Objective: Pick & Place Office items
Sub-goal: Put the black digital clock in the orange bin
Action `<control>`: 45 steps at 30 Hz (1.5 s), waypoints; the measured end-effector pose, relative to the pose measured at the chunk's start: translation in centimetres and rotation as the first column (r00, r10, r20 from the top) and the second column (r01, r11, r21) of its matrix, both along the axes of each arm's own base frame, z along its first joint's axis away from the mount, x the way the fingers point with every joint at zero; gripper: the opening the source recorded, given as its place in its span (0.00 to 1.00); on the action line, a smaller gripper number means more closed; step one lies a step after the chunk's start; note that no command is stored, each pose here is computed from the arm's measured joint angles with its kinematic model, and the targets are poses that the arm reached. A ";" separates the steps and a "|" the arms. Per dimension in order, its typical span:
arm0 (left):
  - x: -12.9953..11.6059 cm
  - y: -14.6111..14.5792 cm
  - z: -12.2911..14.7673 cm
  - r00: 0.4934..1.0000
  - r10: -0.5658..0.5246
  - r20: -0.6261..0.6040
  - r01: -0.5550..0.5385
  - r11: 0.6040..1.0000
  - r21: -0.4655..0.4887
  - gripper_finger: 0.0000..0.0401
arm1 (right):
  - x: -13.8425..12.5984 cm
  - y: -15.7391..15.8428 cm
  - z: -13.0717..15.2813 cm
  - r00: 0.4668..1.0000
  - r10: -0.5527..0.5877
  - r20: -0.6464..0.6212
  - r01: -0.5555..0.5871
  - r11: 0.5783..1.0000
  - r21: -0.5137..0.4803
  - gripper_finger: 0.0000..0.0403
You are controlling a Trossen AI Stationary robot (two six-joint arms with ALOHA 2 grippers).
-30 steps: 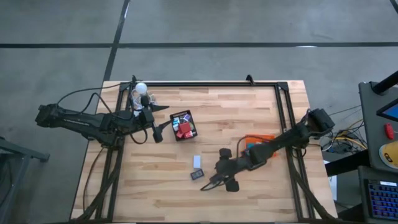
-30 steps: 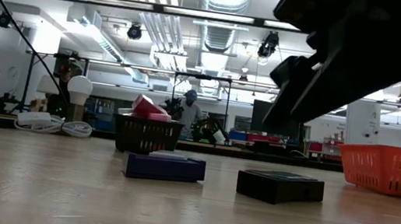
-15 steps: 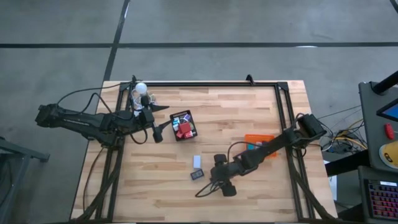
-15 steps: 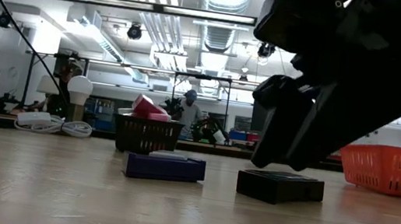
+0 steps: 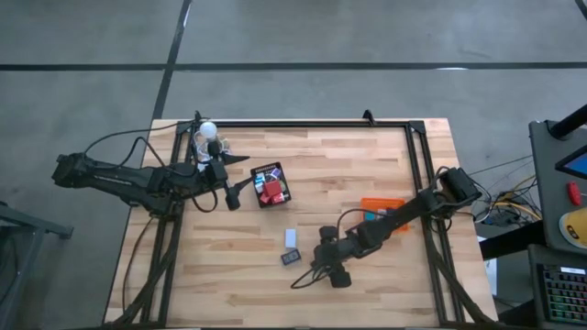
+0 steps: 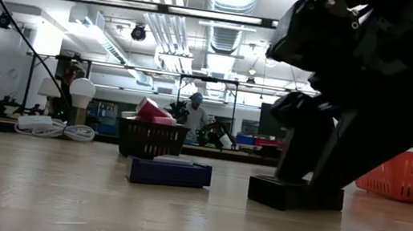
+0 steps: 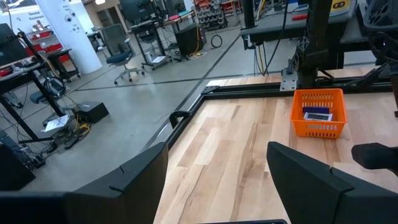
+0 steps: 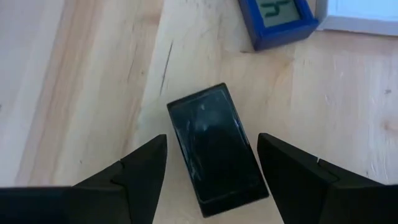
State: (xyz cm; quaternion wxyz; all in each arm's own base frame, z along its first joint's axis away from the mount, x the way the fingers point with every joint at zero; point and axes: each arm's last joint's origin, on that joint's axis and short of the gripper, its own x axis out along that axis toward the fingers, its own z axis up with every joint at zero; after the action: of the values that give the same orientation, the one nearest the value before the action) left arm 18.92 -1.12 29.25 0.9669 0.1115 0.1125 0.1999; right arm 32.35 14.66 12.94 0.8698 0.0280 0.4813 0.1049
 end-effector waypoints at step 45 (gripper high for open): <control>0.0 0.0 0.0 1.000 0.000 0.000 0.000 1.000 0.000 0.69 | -1.4 -0.8 0.4 0.998 -0.041 -0.055 0.042 0.999 0.001 0.44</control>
State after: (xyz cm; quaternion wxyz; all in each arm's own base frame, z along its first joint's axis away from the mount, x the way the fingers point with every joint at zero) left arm 18.91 -1.11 29.25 0.9669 0.1117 0.1127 0.1999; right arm 30.99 13.89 13.32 0.8583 0.0419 0.5040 0.0866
